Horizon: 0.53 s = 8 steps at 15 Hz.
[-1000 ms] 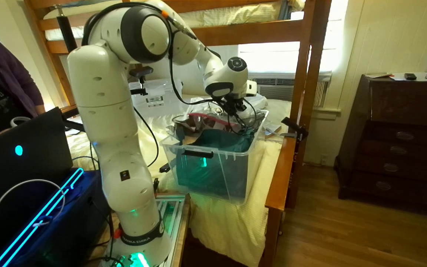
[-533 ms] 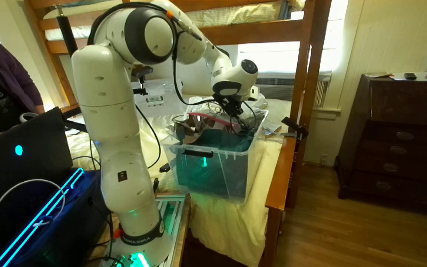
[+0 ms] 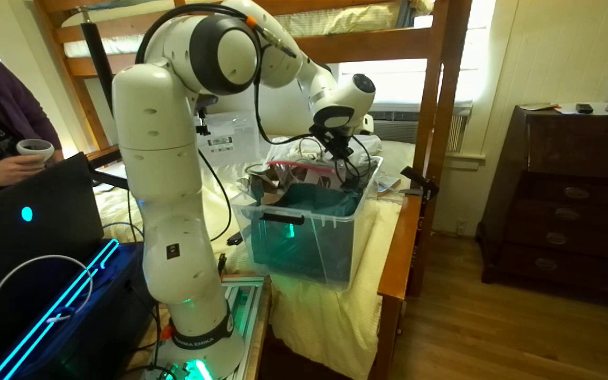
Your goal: Move the objects in the plastic
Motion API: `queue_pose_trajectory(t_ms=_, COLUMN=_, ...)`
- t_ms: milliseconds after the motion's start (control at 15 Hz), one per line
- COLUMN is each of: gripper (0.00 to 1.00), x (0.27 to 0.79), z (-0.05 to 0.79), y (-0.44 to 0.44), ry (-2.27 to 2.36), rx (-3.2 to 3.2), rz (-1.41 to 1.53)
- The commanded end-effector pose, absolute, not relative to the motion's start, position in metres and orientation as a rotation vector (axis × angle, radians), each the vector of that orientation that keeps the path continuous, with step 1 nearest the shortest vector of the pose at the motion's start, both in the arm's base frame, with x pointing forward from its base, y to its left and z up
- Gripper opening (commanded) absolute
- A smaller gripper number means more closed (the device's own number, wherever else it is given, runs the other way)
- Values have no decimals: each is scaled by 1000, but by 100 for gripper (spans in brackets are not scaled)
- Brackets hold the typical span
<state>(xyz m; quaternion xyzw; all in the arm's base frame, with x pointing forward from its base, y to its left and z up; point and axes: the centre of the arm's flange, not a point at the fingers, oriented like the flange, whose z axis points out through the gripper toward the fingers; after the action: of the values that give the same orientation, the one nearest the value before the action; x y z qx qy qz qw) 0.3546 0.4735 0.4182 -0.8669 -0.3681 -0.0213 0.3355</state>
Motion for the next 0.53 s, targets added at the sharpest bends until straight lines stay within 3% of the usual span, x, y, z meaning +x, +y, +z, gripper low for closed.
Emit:
queue_pose_trajectory(t_ms=0, gripper=74, x=357, z=477, y=476, ry=-942, rx=-2325, rz=-178)
queue_pose_trajectory(t_ms=267, gripper=99, x=361, z=526, y=473, ry=-890, rx=-2423, rz=-284)
queue_pose_trajectory(t_ms=467, gripper=100, x=371, z=542, y=465, ry=-869, rx=-2515, rz=-384)
